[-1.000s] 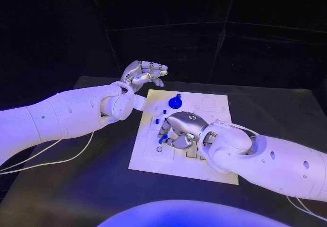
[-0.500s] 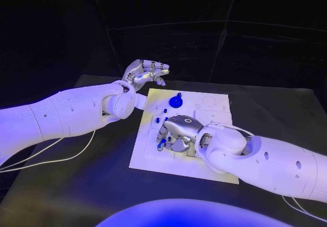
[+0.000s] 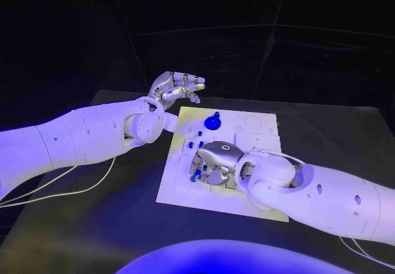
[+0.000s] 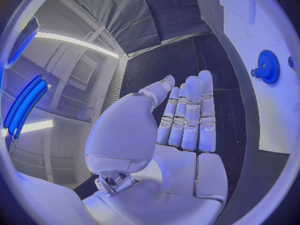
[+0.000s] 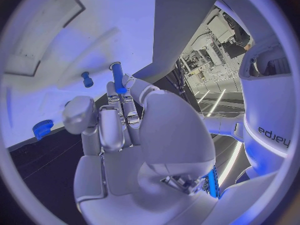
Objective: Assemble the parts on the task board
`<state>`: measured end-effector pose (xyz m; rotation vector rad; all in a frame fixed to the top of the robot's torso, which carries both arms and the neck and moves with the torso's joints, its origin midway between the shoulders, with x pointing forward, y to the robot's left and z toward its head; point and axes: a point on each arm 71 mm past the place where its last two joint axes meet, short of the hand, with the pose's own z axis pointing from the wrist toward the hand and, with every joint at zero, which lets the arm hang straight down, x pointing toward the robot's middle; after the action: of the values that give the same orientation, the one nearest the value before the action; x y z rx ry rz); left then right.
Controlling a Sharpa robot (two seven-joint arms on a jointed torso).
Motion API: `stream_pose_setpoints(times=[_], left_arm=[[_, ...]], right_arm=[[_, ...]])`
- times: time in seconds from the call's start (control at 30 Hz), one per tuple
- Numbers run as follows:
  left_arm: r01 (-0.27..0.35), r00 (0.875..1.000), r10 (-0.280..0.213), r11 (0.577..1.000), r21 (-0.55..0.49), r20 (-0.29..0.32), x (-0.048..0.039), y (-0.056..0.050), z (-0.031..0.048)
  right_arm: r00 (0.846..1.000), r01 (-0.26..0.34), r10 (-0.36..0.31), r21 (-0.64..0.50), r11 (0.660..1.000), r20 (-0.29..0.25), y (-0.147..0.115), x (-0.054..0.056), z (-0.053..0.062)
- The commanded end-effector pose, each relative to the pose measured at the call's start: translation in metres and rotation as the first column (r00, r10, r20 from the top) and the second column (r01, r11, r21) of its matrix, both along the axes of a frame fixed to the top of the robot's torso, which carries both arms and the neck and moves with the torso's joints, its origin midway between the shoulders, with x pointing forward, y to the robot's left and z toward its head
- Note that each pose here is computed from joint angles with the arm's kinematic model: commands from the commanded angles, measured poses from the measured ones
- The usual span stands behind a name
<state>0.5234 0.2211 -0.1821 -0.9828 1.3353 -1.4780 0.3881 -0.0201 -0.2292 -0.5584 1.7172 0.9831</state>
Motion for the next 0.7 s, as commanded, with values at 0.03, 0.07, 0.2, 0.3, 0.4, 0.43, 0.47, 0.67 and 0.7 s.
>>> stream_pose_setpoints(times=[0.03, 0.07, 0.2, 0.3, 0.4, 0.43, 0.47, 0.67, 0.7], left_arm=[[0.011, 1.0, -0.011, 1.0, -0.007, 0.001, 0.0001, -0.0015, 0.0012], [0.012, 1.0, -0.012, 1.0, -0.007, 0.001, 0.0001, -0.0015, 0.0012], [0.011, 1.0, -0.011, 1.0, -0.007, 0.001, 0.0002, -0.0014, 0.0012], [0.011, 1.0, -0.011, 1.0, -0.006, 0.001, 0.0002, -0.0012, 0.0011], [0.011, 1.0, -0.011, 1.0, -0.006, 0.0, 0.0002, -0.0012, 0.0011], [0.012, 1.0, -0.012, 1.0, -0.006, 0.0, 0.0002, -0.0012, 0.0011], [0.012, 1.0, -0.012, 1.0, -0.006, 0.0, 0.0002, -0.0012, 0.0011], [0.012, 1.0, -0.012, 1.0, -0.006, 0.0, 0.0001, -0.0011, 0.0011], [0.012, 1.0, -0.012, 1.0, -0.006, -0.001, 0.0001, -0.0011, 0.0011]], right_arm=[[1.0, -0.004, 0.004, -0.031, 1.0, 0.02, 0.0011, -0.0001, -0.0009], [1.0, -0.004, 0.004, -0.033, 0.999, 0.02, 0.0012, -0.0002, -0.001], [1.0, -0.009, 0.009, -0.048, 0.999, 0.018, 0.0028, -0.0008, -0.0025], [1.0, -0.011, 0.012, -0.055, 0.998, 0.022, 0.0042, -0.0013, -0.0031], [0.999, -0.012, 0.014, -0.06, 0.998, 0.029, 0.0061, -0.0019, -0.0035], [0.999, -0.013, 0.014, -0.06, 0.998, 0.031, 0.0066, -0.0021, -0.0036], [0.999, -0.014, 0.016, -0.062, 0.998, 0.034, 0.0072, -0.0026, -0.004], [0.999, -0.02, 0.023, -0.072, 0.997, 0.043, 0.01, -0.0055, -0.0068], [0.999, -0.021, 0.024, -0.072, 0.997, 0.045, 0.0103, -0.0057, -0.007]])
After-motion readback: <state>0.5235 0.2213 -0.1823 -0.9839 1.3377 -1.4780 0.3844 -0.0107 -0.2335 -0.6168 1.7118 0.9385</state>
